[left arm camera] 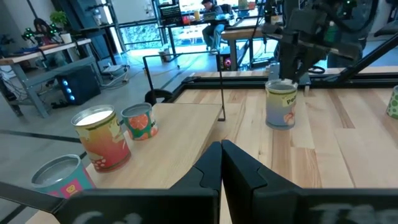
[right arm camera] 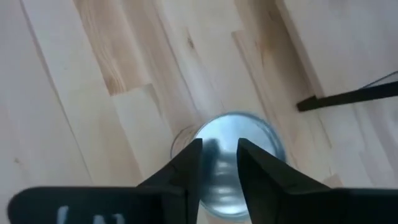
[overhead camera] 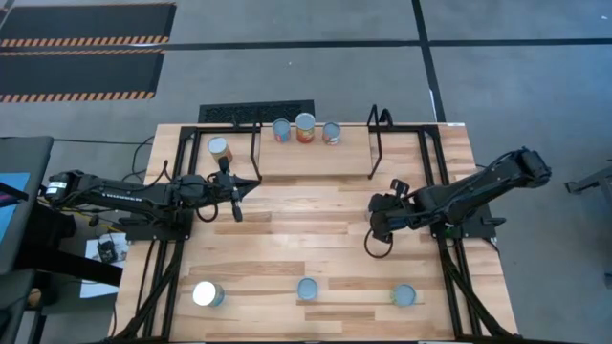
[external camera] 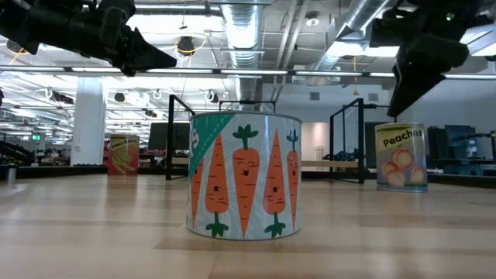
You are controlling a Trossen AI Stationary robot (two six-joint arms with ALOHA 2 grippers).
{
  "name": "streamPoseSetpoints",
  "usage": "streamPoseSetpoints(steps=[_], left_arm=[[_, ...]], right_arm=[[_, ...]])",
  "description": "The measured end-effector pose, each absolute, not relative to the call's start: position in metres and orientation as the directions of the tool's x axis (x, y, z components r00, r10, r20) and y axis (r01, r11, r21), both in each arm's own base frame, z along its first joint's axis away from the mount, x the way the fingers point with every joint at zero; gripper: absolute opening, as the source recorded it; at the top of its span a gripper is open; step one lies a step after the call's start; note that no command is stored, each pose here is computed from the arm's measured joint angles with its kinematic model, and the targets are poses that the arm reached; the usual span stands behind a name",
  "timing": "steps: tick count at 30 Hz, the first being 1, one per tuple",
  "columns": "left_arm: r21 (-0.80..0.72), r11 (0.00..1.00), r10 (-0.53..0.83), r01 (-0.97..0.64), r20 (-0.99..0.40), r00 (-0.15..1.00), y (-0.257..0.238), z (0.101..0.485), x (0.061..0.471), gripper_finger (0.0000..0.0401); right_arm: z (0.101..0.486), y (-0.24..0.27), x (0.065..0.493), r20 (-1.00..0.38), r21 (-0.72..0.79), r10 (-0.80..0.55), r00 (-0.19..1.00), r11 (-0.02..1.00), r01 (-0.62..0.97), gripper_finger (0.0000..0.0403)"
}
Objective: Pick and place cans onto a shelf
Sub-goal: Put the right light blue can on the shelf
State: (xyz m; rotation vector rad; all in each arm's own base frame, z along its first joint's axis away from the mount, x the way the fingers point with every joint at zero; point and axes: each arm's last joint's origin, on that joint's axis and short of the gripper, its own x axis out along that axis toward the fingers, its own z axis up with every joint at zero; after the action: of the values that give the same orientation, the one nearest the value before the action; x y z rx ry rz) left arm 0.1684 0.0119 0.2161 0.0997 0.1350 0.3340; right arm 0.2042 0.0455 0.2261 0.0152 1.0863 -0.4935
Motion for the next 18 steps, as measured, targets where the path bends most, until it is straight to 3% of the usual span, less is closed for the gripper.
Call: streamPoseSetpoints(steps=[11, 15, 18], left_arm=[[0.120, 0.940, 0.333, -0.319, -0.115, 0.936, 0.012, 0.216, 0.168, 0.0000], [0.120, 0.940, 0.333, -0.319, -0.115, 0.936, 0.012, 0.216, 0.168, 0.0000], [0.121, 0.940, 0.333, -0.319, -0.115, 0.936, 0.012, 0.216, 0.168, 0.0000]], right_arm=[[0.224, 0.050, 0.205, -0.890, -0.172, -0.303, 0.340, 0.915, 0.366, 0.0203], [0.213, 0.053, 0.211, -0.900, -0.214, -0.321, 0.296, 0.915, 0.341, 0.0200], [0.205, 0.053, 0.215, -0.892, -0.284, -0.374, 0.253, 0.900, 0.330, 0.0174]])
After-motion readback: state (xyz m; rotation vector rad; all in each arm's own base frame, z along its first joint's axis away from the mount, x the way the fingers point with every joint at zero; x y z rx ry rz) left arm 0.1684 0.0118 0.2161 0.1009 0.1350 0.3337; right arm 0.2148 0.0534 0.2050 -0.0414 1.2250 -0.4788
